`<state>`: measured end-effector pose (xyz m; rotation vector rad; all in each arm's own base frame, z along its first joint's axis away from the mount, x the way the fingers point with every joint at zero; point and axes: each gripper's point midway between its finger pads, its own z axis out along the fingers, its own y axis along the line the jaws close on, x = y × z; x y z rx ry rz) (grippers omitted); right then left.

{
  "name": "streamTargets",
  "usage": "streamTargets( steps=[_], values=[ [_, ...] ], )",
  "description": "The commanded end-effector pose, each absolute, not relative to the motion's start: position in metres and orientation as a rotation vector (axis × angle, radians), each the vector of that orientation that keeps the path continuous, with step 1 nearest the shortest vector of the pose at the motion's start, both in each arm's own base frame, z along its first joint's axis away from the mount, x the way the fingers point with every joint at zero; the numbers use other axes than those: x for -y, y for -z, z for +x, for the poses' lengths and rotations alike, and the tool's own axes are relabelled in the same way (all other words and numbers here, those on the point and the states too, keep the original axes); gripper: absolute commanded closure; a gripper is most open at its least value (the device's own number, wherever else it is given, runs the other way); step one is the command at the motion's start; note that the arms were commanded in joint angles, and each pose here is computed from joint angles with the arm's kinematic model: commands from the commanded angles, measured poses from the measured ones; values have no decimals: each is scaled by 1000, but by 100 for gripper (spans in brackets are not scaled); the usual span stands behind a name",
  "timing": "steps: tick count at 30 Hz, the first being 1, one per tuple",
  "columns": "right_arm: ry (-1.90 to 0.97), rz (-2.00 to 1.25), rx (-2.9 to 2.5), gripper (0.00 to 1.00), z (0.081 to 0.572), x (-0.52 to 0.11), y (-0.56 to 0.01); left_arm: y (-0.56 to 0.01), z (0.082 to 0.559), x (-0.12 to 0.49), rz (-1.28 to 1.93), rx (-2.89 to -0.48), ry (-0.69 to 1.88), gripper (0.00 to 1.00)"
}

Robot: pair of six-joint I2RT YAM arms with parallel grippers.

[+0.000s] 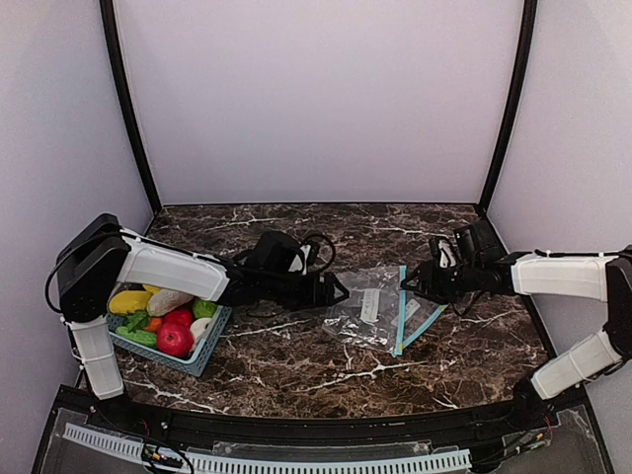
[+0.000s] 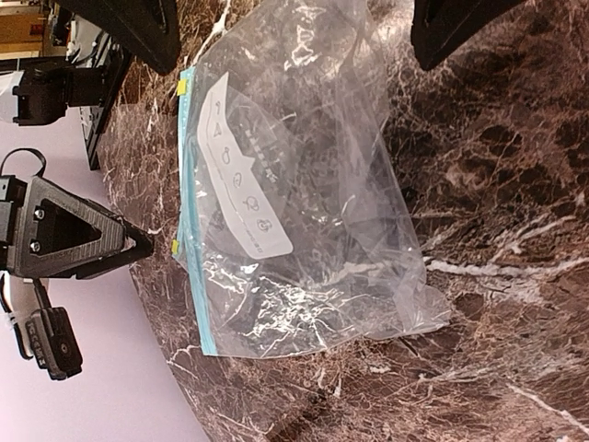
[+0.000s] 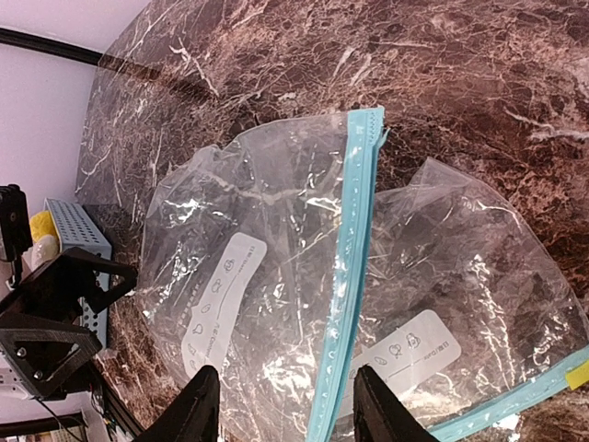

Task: Place the food in the zip-top bag and seal the zipper
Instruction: Pick up the zipper food storage bag at the center of the board.

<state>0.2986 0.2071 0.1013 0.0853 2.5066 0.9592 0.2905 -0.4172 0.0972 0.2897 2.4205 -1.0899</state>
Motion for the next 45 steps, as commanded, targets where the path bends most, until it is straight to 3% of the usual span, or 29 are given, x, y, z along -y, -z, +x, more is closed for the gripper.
streamTargets(
  steps=[1,8,12,14,19,22,33,39,45],
  values=[
    [-1019,26,-2469,52,305,-213,-102,-86,293,429,347,-2449,1102,13],
    [-1066,15,-2492,53,305,-218,-86,-69,297,439,361,-2486,1099,15],
    [-1075,14,-2504,54,305,-220,-82,-65,298,449,358,-2480,1153,28],
    [-1078,12,-2500,53,306,-220,-84,-63,298,453,358,-2478,1182,40],
    [-1079,22,-2470,53,305,-218,-95,-68,294,462,395,-2436,1269,82],
    [-1091,19,-2433,53,302,-217,-110,-87,293,467,436,-2367,1323,98],
    [-1128,-140,-2211,46,283,-213,-204,-189,265,437,579,-2059,1392,99],
    [-1261,-304,-2026,31,258,-223,-260,-237,230,411,677,-1885,1469,99],
    [-1324,-359,-1927,27,237,-222,-282,-284,199,386,717,-1730,1556,99]
  ],
)
